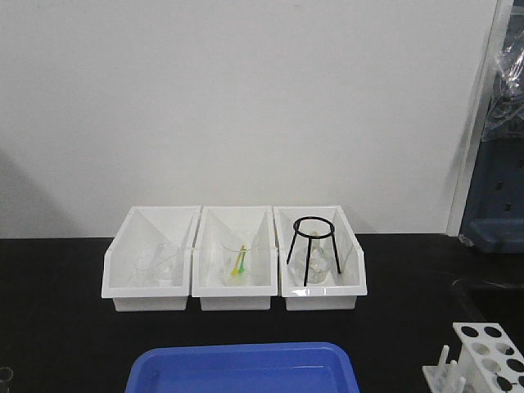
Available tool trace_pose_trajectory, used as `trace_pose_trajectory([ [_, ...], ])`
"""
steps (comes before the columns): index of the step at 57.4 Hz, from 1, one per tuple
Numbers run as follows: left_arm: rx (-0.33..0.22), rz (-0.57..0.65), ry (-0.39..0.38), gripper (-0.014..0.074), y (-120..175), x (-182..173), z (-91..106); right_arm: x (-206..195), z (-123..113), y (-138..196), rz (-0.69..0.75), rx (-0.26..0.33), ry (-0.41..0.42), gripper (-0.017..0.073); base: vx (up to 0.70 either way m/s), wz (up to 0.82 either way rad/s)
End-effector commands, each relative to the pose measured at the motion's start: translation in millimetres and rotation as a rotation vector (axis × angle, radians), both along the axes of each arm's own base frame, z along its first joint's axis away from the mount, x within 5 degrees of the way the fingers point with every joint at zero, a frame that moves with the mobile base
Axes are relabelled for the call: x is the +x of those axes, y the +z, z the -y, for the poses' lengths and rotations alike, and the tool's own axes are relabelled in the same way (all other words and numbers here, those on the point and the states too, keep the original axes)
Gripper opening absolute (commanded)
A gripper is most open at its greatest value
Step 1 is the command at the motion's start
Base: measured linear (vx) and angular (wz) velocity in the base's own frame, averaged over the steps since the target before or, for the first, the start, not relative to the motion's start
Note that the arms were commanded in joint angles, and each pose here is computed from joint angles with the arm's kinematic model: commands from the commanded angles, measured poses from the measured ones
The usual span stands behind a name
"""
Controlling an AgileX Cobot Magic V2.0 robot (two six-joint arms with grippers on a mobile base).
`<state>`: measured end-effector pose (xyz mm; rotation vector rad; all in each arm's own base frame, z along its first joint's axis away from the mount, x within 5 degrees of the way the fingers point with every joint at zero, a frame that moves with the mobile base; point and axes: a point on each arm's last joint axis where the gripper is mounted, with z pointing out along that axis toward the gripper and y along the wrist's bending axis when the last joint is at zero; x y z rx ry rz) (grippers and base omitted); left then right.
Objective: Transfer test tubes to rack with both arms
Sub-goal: 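Close the left gripper on the test tube and lift it out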
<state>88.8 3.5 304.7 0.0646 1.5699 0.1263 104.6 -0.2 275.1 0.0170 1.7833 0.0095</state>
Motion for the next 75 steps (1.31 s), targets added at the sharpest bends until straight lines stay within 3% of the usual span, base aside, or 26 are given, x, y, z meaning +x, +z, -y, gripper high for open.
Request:
trace_pose_trajectory([
  [1, -0.009, 0.046, -0.004, 0.0298, 12.0, 6.7, 0.2, 5.5, 0.1, 19.0, 0.112, -0.019, 0.002, 0.0256, 0.00, 0.00],
  [8, -0.012, -0.038, -0.002, 0.0434, 3.6, 18.6, -0.4, 7.3, 0.2, 17.1, 0.100, -0.022, 0.003, 0.0304, 0.00, 0.00],
  [9, -0.032, -0.109, 0.000, 0.0540, -4.4, 31.0, -0.8, 8.1, 0.2, 15.7, 0.092, -0.022, 0.003, 0.0309, 0.00, 0.00],
  [14, 0.004, -0.184, 0.000, 0.0552, -12.6, 38.6, -1.3, 8.1, 0.2, 15.7, 0.092, -0.022, 0.003, 0.0309, 0.00, 0.00],
  [22, 0.155, -0.316, -0.020, 0.0551, -27.4, 50.6, -2.1, 8.1, 0.2, 15.7, 0.092, -0.022, 0.003, 0.0309, 0.00, 0.00],
  [28, 0.221, -0.339, -0.035, 0.0551, -31.6, 57.6, -2.1, 8.1, 0.2, 15.7, 0.092, -0.022, 0.003, 0.0309, 0.00, 0.00],
  [35, 0.222, -0.374, -0.048, 0.0551, -37.7, 63.4, -1.1, 8.1, 0.2, 15.7, 0.092, -0.022, 0.003, 0.0309, 0.00, 0.00],
  [41, 0.206, -0.415, -0.105, 0.0551, -51.8, 67.3, 7.5, 8.1, 0.2, 15.7, 0.092, -0.022, 0.003, 0.0309, 0.00, 0.00],
  [49, 0.178, -0.327, -0.171, 0.0551, -65.3, 67.2, 19.7, 8.1, 0.2, 15.7, 0.092, -0.023, 0.003, 0.0309, 0.00, 0.00],
  [57, 0.185, -0.178, -0.178, 0.0551, -67.6, 65.1, 21.6, 8.1, 0.2, 15.3, 0.088, -0.023, 0.003, 0.0309, 0.00, 0.00],
  [69, 0.242, -0.178, -0.200, 0.0551, -79.2, 73.0, 24.0, 8.1, 0.2, 15.3, 0.088, -0.023, 0.003, 0.0309, 0.00, 0.00],
  [75, 0.239, -0.174, -0.204, 0.0551, -83.0, 80.2, 25.1, 8.1, 0.2, 15.2, 0.087, -0.023, 0.003, 0.0309, 0.00, 0.00],
])
